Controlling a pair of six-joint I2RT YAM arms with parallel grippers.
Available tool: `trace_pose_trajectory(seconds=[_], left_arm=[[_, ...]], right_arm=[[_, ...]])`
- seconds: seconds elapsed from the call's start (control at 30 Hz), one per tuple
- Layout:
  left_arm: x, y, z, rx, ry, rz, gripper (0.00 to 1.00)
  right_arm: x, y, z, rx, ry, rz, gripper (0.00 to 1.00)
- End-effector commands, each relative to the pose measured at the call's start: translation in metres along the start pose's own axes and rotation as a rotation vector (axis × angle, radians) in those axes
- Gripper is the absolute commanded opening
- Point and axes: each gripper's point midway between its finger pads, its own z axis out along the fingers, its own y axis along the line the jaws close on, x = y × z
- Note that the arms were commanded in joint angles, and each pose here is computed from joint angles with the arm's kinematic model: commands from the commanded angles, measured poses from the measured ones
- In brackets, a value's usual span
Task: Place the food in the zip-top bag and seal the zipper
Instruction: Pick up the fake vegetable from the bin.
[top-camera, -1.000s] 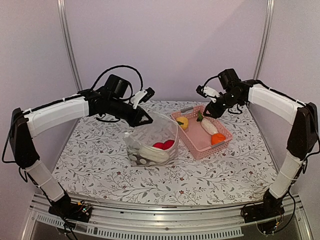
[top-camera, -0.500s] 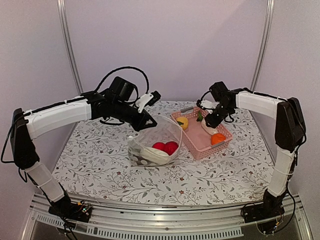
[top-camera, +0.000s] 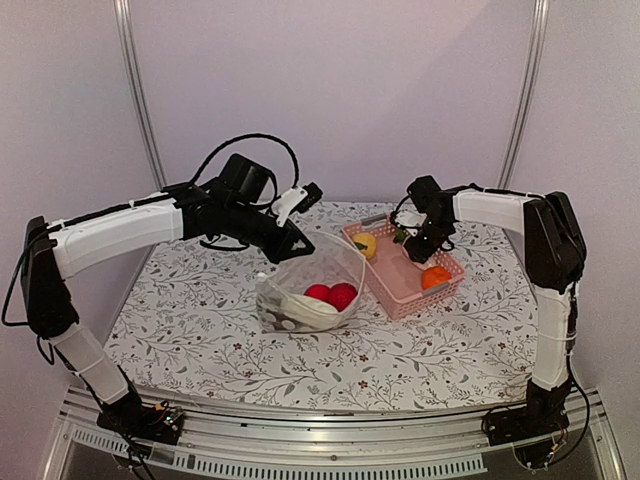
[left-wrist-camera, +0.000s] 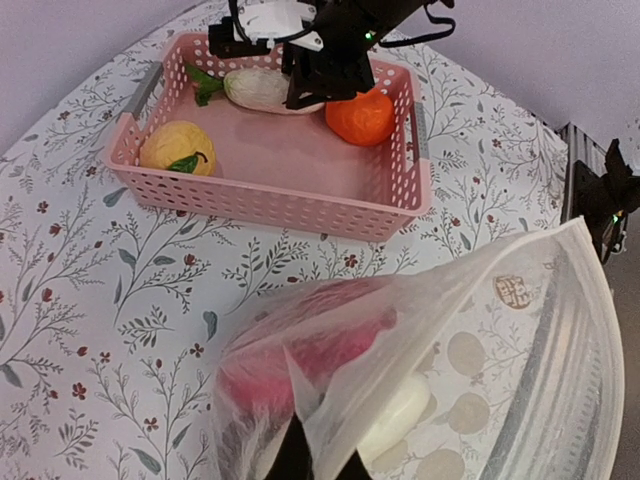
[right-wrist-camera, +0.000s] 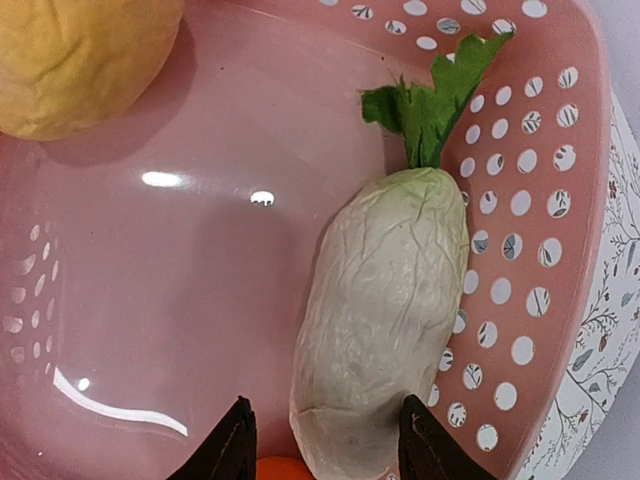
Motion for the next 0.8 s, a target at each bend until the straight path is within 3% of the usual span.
trace_pose_trajectory(seconds=[0.0, 0.17, 0.3, 0.77], left_arm=[[0.004, -0.008, -0.003, 0.017, 0.01, 0.013, 0.0], [0.006, -0.01, -0.001, 0.023, 0.017, 0.014, 0.0], [0.007, -0.011, 0.0, 0.026, 0.02, 0.015, 0.0], [0.011, -0.02, 0.005, 0.057, 0.036, 0.019, 0.0]], right_arm=[[0.004, -0.008, 0.014, 0.033, 0.032, 0.028, 0.48], [0.006, -0.008, 0.021, 0.035, 0.045, 0.031, 0.51], [0.002, -0.008, 0.023, 0.034, 0.041, 0.045, 0.64], [-0.033, -0.01, 0.012, -0.039, -0.067, 0.078, 0.64]])
